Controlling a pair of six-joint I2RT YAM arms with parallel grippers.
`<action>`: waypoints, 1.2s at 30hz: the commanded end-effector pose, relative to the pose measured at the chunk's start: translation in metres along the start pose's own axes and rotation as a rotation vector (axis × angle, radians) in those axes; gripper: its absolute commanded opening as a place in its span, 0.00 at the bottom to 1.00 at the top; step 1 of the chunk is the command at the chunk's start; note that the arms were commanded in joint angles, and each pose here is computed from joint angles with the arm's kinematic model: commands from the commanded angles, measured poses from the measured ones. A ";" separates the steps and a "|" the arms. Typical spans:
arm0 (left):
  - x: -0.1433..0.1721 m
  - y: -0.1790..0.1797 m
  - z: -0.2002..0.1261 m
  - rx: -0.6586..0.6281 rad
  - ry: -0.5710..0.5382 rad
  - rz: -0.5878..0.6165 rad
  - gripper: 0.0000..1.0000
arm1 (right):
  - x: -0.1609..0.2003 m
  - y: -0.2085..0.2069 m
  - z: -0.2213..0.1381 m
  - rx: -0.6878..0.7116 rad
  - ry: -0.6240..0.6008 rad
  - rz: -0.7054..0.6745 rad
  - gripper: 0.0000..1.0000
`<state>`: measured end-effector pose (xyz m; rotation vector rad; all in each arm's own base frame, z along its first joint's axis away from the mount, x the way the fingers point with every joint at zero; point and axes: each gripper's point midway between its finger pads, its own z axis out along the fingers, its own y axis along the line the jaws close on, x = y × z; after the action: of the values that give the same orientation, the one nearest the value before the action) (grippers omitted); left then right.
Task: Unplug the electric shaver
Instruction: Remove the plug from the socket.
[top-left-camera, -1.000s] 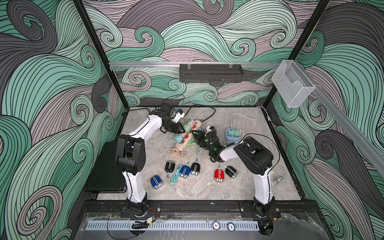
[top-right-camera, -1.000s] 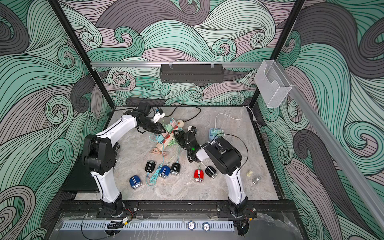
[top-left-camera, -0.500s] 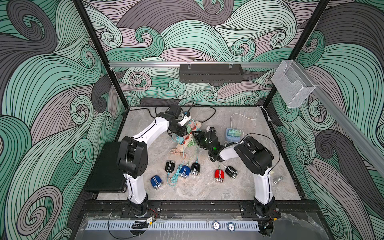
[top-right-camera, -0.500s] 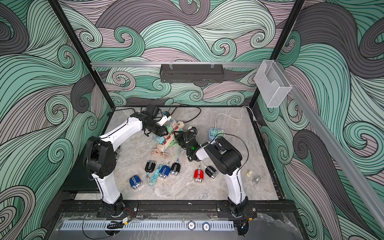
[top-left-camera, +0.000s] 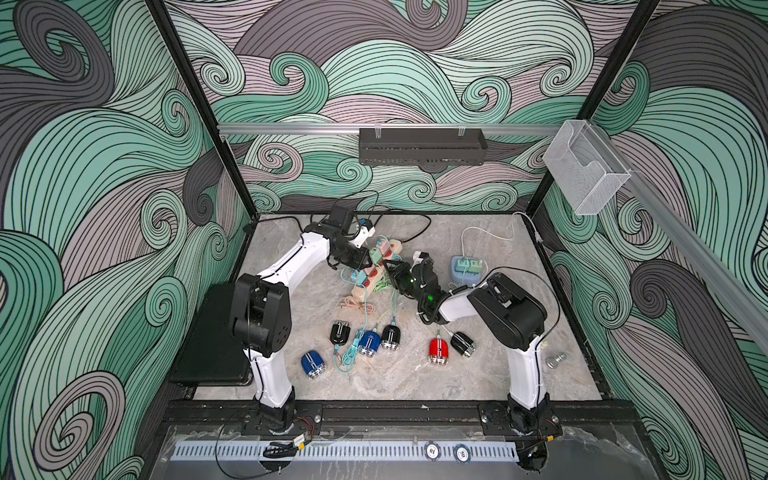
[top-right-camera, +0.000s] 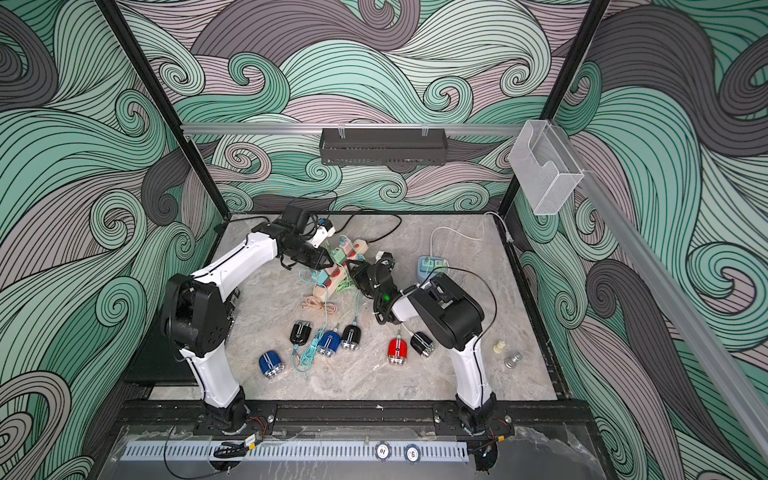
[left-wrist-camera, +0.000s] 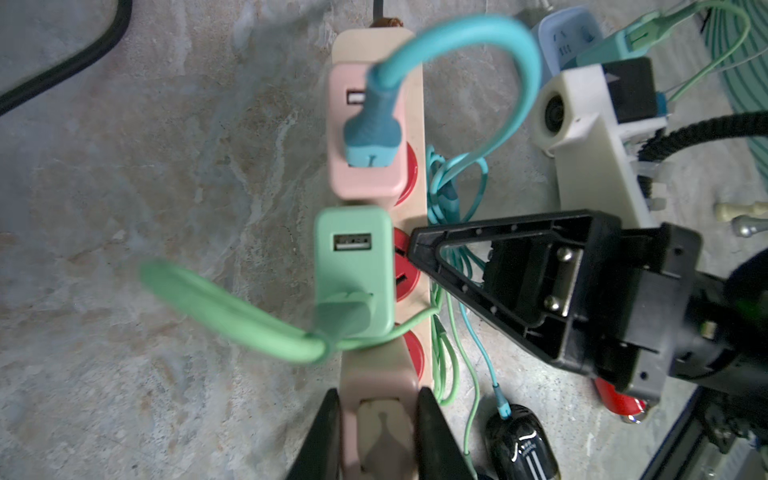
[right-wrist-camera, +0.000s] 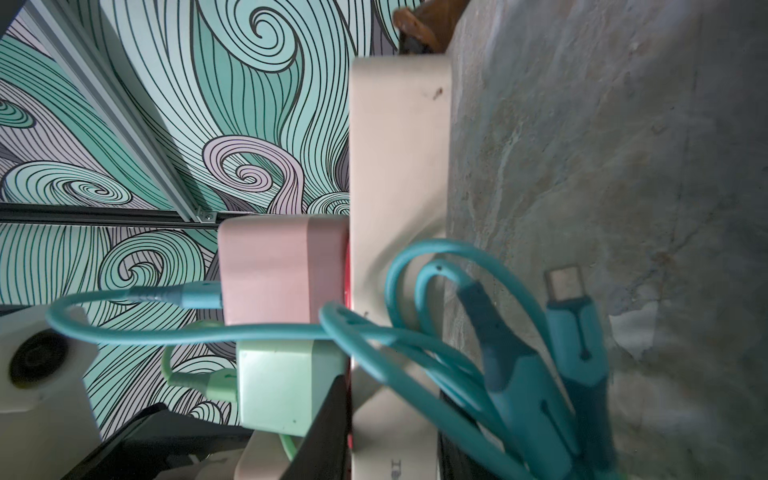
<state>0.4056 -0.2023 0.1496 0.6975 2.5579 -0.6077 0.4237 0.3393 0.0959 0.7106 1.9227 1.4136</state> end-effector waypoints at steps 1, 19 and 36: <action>-0.036 -0.016 -0.040 0.124 -0.137 -0.015 0.05 | -0.018 -0.032 -0.003 0.083 -0.070 -0.012 0.09; -0.027 -0.037 -0.036 0.042 -0.122 0.182 0.03 | -0.019 -0.043 -0.006 0.200 -0.065 -0.056 0.09; -0.025 -0.026 -0.033 0.021 -0.090 0.112 0.01 | -0.019 -0.036 -0.008 0.139 -0.070 -0.065 0.09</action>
<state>0.4005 -0.2083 0.1478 0.8153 2.5304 -0.4756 0.4224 0.3367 0.0944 0.6881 1.9599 1.3558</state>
